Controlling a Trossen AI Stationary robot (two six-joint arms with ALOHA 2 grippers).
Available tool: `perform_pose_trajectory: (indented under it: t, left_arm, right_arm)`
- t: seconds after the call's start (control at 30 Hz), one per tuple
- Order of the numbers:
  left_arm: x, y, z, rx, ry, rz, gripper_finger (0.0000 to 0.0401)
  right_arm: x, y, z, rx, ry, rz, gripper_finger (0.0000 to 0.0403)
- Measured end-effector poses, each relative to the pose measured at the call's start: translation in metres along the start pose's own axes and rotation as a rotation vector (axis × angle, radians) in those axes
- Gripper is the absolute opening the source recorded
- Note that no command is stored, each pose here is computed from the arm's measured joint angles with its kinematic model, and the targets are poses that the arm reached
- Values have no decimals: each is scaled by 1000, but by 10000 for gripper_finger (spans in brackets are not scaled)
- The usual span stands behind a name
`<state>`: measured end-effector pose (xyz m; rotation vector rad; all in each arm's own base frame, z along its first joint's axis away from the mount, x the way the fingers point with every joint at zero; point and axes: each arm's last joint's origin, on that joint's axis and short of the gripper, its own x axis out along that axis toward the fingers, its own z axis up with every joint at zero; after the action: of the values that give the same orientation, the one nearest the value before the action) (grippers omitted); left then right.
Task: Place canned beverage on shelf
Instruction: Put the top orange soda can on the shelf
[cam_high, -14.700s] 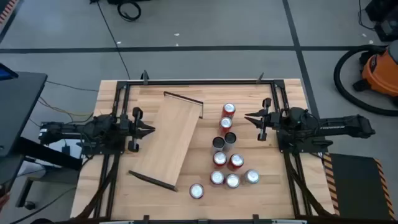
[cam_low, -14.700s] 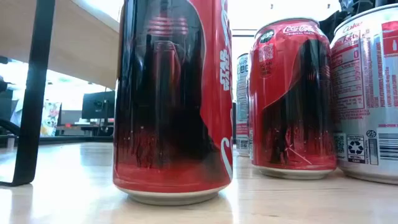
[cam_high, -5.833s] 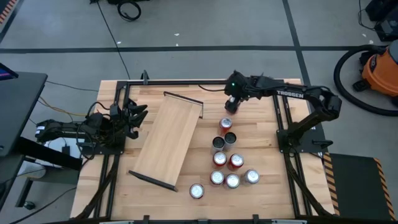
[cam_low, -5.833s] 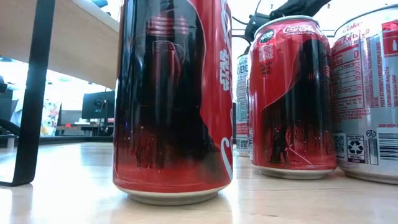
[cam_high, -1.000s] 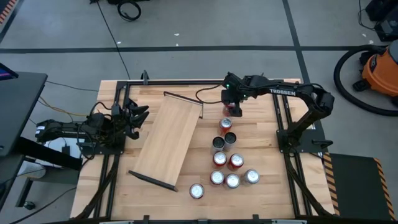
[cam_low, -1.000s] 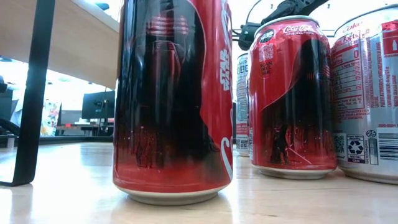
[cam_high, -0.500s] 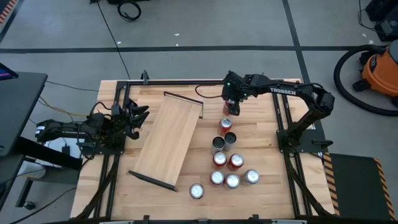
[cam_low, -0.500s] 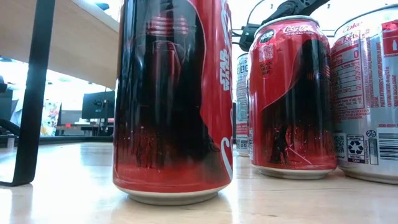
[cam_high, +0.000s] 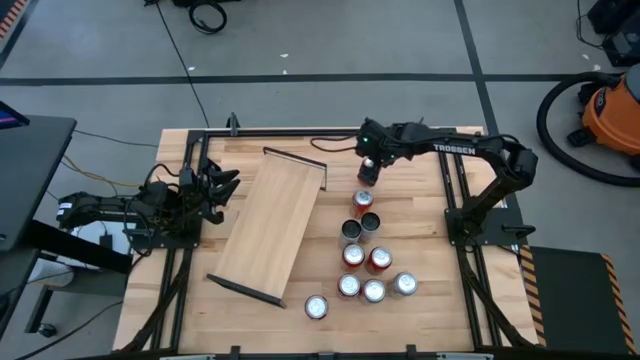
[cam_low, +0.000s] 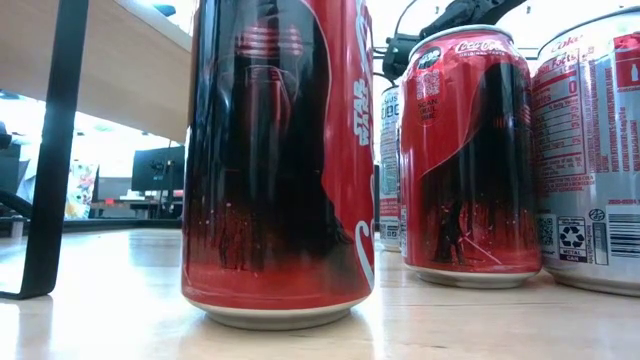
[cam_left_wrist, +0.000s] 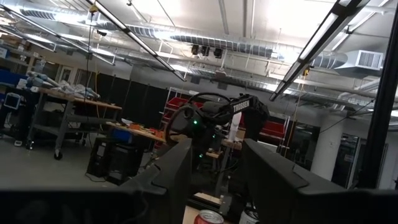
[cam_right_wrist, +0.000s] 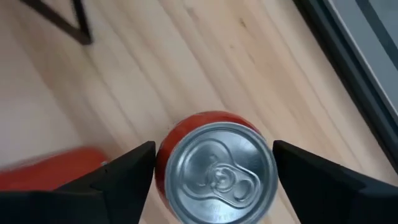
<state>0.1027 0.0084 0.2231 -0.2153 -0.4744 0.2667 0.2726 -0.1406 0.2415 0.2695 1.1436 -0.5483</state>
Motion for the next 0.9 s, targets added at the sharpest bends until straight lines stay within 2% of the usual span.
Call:
perform_pose_trajectory:
  t: [0.23, 0.4, 0.5, 0.8, 0.9]
  left_arm:
    - [0, 0, 0, 0, 1, 0, 153]
    - [0, 0, 0, -7, 0, 0, 153]
    - [0, 0, 0, -8, 1, 0, 153]
    - [0, 0, -1, -7, 6, 0, 153]
    - [0, 0, -1, -6, 7, 1, 153]
  right_arm:
    - [-8, 0, -1, -74, -24, 0, 374]
    - [-27, -3, -3, -198, -82, -2, 391]
    - [-33, -5, -6, -243, -131, 53, 392]
    - [-4, -17, -41, -244, -338, 99, 393]
    - [7, -17, -51, -257, -356, 100, 392]
